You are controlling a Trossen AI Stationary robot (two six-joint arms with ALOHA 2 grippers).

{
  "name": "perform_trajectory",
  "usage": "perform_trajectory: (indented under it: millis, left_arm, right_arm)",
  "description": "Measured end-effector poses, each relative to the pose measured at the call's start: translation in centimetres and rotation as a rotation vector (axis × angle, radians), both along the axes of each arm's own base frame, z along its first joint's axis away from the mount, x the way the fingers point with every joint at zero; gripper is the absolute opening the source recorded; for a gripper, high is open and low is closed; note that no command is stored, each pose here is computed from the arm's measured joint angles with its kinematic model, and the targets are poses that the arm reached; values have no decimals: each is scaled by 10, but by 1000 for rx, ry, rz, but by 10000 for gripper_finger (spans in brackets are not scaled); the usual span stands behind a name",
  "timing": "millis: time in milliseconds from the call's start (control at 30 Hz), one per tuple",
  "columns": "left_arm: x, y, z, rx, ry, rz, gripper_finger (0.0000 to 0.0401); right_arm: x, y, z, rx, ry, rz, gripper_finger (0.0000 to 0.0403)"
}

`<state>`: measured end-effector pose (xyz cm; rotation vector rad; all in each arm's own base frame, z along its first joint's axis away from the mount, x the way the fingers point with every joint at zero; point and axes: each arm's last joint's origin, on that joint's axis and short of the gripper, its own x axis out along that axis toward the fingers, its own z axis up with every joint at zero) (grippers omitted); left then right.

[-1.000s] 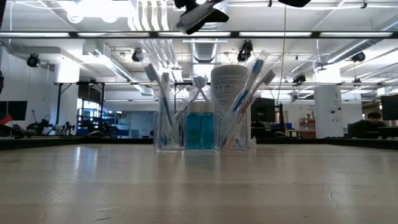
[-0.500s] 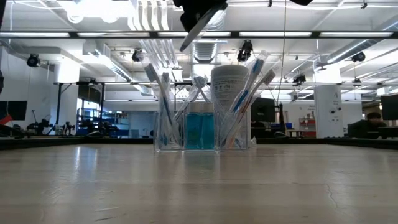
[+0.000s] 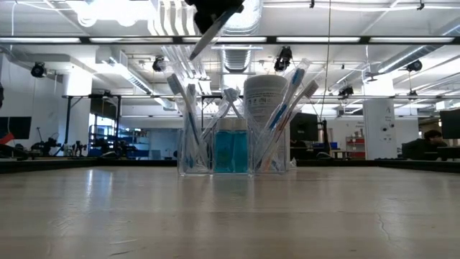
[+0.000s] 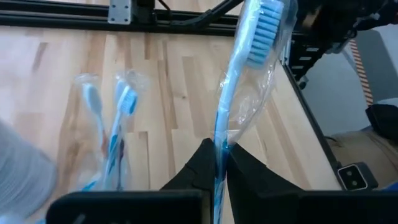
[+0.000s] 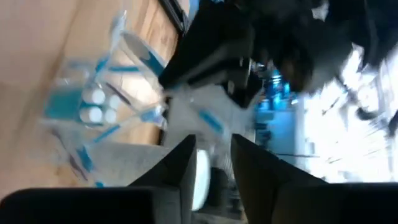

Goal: Pick & Place toothbrushing station
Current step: Put the blue toothbrush into the transparent organizer

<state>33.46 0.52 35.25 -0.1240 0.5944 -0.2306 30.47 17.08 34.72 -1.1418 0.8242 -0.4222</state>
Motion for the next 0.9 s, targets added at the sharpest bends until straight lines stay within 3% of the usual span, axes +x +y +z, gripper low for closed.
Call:
perform_trajectory:
  millis: [167,300,433,567,667,800,900]
  left_arm:
    - [-31,-3,-1,22,-32,21,20]
    - [-69,-12,-7,43,-146,28,20]
    - [-105,-20,-20,24,-334,43,20]
    - [-135,-24,-33,8,-490,36,20]
    - [-152,-25,-40,-12,-552,43,20]
    - [-169,-26,-44,-23,-599,32,20]
    - [-177,-28,-49,-17,-622,11,20]
  right_arm:
    - [-22,-6,26,272,-118,10,120]
    - [-33,-9,41,521,-153,43,128]
    - [-32,-7,44,615,-197,118,130]
    - [-25,-5,39,707,-198,289,131]
    - [-22,-15,37,877,-221,465,132]
    - [-20,-36,21,1116,-348,789,131]
    - [-22,-59,-5,1242,-450,878,128]
